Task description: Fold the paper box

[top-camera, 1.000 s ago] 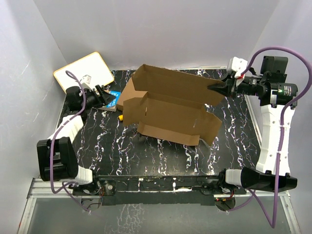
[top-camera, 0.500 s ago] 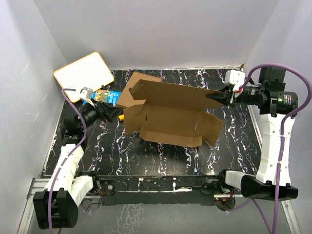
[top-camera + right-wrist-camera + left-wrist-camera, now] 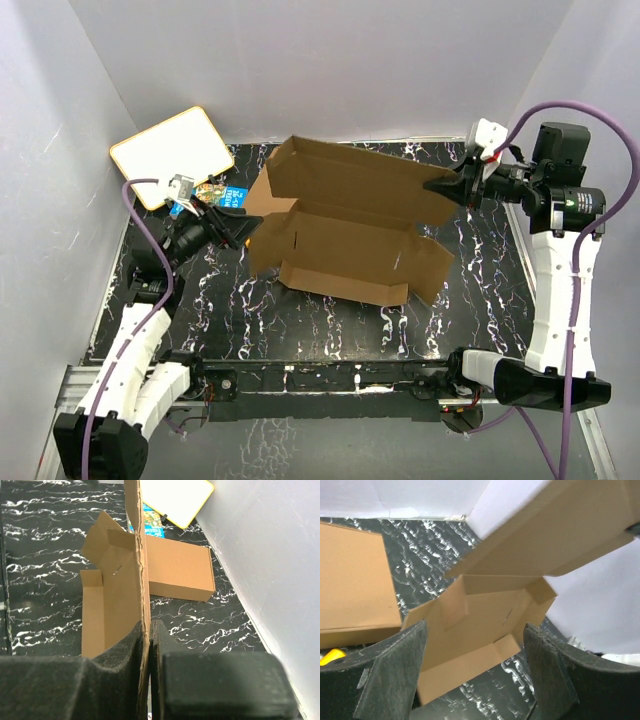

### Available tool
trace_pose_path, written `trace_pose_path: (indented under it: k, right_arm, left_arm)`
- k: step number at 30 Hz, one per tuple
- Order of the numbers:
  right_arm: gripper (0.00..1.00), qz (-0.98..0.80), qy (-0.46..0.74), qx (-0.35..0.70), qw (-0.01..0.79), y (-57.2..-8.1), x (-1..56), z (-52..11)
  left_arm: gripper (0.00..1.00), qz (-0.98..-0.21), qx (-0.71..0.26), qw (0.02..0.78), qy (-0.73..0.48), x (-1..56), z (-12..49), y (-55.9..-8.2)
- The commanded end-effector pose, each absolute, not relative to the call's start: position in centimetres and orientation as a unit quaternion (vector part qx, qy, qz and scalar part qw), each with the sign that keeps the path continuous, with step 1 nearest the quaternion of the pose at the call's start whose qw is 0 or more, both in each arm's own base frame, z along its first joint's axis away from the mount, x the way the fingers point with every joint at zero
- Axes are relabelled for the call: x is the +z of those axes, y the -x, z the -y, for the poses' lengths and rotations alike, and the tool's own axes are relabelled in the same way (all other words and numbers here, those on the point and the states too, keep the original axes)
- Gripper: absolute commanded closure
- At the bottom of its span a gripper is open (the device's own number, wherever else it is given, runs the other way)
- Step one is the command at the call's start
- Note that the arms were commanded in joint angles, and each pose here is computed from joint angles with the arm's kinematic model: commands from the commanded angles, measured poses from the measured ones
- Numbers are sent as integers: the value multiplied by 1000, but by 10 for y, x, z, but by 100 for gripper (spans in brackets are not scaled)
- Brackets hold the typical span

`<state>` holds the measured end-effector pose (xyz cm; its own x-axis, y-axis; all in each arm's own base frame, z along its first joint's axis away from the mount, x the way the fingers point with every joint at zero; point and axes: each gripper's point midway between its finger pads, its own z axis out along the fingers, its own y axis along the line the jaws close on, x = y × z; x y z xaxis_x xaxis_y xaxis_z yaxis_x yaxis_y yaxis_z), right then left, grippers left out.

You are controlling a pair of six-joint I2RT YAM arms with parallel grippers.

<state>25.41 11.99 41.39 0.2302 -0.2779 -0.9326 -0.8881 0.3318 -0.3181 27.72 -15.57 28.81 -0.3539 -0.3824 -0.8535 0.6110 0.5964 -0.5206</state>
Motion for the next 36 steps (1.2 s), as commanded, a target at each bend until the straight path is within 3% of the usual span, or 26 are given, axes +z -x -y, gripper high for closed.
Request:
trace_pose_path:
  k: [1, 5, 16, 29, 34, 36]
  right_arm:
    - [92, -578, 462, 252, 624, -285, 445, -114]
    - [92, -590, 425, 292, 621, -296, 468, -116]
    - [92, -601, 298, 454, 586, -293, 517, -125]
    - [92, -617, 177, 586, 495, -303, 482, -126]
    - [92, -622, 147, 607, 473, -304, 473, -126]
    - [92, -624, 134, 614, 464, -305, 469, -126]
  left_arm:
    - [26, -690, -494, 529, 2, 307, 164, -272]
    - [25, -674, -567, 472, 35, 320, 197, -264]
    - [17, -686, -586, 423, 78, 359, 272, -294]
    - [9, -642, -605, 464, 84, 381, 314, -326]
    - [15, -630, -627, 451, 82, 389, 327, -326]
    - [27, -632, -630, 444, 81, 385, 334, -330]
